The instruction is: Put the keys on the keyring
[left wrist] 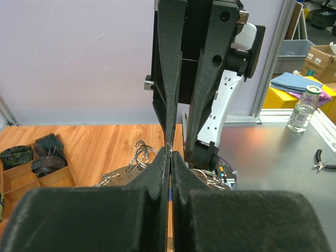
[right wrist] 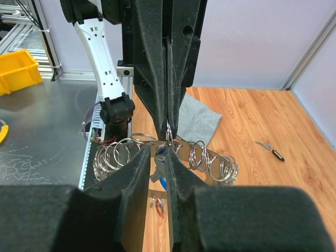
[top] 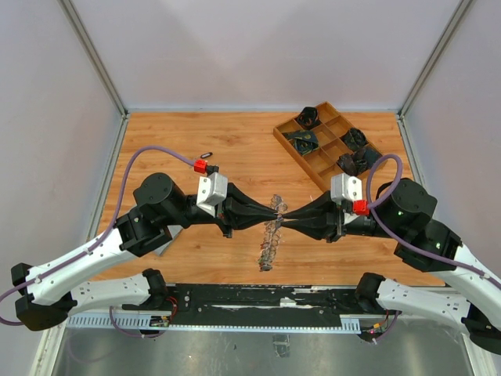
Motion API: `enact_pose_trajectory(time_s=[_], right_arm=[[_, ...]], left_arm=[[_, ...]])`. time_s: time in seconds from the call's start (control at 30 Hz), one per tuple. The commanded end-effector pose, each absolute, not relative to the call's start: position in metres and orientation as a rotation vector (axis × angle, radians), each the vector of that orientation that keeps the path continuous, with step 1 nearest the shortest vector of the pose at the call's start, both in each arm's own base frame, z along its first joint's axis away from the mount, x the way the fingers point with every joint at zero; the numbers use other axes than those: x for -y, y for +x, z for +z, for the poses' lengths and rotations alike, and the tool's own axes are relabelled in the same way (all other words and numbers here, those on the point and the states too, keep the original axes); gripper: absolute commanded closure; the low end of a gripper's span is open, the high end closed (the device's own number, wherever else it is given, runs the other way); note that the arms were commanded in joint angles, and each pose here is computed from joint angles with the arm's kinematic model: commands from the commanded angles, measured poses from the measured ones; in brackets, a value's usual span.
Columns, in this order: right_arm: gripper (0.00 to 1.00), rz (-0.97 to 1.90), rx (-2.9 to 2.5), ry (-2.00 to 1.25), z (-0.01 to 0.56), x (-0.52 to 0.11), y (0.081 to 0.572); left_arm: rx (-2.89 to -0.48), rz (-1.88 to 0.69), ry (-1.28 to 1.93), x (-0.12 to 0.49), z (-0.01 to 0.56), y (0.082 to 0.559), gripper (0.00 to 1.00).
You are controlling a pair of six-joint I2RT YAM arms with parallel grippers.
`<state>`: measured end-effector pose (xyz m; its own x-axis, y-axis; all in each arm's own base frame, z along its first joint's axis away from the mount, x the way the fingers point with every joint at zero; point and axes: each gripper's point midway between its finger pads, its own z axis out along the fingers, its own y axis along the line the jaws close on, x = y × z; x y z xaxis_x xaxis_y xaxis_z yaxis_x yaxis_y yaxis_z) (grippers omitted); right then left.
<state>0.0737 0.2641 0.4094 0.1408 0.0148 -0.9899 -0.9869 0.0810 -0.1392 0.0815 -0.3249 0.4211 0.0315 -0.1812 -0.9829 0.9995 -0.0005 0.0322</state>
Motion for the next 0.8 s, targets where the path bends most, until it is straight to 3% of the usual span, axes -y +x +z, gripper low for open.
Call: enact_pose_trajectory(time_s=[0.0,0.77], right_arm=[[0.8,1.053,-1.056,-1.172,0.4286,-0.2659,0.0729],[0.79,1.051,-1.076,-1.168,0.4274,-0.2642,0.0734]], left_arm=[[-0.96,-1.294,1.083,0.3243,0.4406,0.074,0.99],[-0.961,-1.287,1.077,0.3238,0.4413,0.0752,0.99]])
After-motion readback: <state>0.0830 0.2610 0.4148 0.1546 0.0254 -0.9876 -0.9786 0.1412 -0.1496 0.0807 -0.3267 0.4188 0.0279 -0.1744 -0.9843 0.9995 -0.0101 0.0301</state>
